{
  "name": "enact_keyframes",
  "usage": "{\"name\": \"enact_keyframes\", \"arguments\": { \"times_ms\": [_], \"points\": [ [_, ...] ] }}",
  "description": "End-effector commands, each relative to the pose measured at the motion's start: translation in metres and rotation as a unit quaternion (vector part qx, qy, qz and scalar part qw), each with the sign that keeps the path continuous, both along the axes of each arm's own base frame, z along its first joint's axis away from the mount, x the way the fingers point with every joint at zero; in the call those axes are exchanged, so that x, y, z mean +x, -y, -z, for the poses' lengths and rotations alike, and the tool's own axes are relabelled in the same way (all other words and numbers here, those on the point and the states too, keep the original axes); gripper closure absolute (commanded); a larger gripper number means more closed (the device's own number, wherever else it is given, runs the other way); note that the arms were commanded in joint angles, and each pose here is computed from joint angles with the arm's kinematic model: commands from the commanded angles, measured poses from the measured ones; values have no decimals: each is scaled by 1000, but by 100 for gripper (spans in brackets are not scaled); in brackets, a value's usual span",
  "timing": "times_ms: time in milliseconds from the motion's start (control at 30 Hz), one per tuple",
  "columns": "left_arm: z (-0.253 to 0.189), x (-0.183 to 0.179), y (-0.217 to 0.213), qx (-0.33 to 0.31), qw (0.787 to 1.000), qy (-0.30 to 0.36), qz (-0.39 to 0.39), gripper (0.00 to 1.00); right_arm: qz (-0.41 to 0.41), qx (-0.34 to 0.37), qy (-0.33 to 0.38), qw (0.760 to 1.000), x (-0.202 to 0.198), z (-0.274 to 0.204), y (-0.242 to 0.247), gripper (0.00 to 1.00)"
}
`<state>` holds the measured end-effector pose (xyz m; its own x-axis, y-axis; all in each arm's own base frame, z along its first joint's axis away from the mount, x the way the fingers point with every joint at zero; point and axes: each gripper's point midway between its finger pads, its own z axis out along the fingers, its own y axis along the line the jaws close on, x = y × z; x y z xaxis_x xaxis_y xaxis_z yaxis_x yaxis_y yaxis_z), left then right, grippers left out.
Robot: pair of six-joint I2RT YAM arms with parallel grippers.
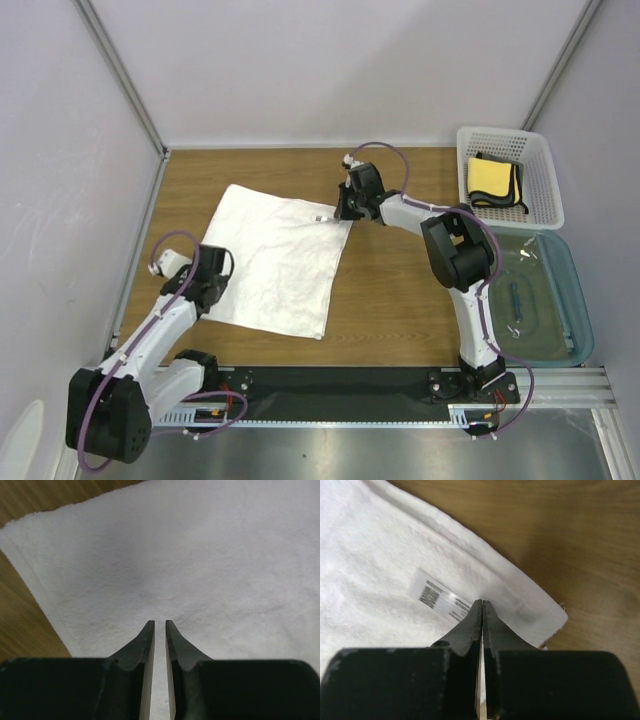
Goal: Fold and stack the towels
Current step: Fold the towel
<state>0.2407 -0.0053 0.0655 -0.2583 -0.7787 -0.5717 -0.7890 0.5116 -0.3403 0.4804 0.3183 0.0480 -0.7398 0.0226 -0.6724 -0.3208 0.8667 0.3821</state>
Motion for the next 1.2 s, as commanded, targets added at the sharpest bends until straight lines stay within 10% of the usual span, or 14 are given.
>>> {"name": "enact_keyframes", "arguments": {
  "times_ms": [0,267,633,900,1167],
  "points": [
    [11,-4,-7,-41,998,12,-55,82,30,2,1,1000,2,5,14,100],
    [37,11,-28,-68,993,1,-92,87,54,-20,-35,998,-16,32,40,100],
    [34,136,-7,-13,989,-63,130,89,167,-77,-64,981,-79,39,136,100],
    [47,227,64,30,923,-90,374,100,197,-82,-115,970,-188,54,164,100],
    [37,275,104,89,893,-81,433,99,241,-84,-117,960,-235,32,187,100]
  ]
}}
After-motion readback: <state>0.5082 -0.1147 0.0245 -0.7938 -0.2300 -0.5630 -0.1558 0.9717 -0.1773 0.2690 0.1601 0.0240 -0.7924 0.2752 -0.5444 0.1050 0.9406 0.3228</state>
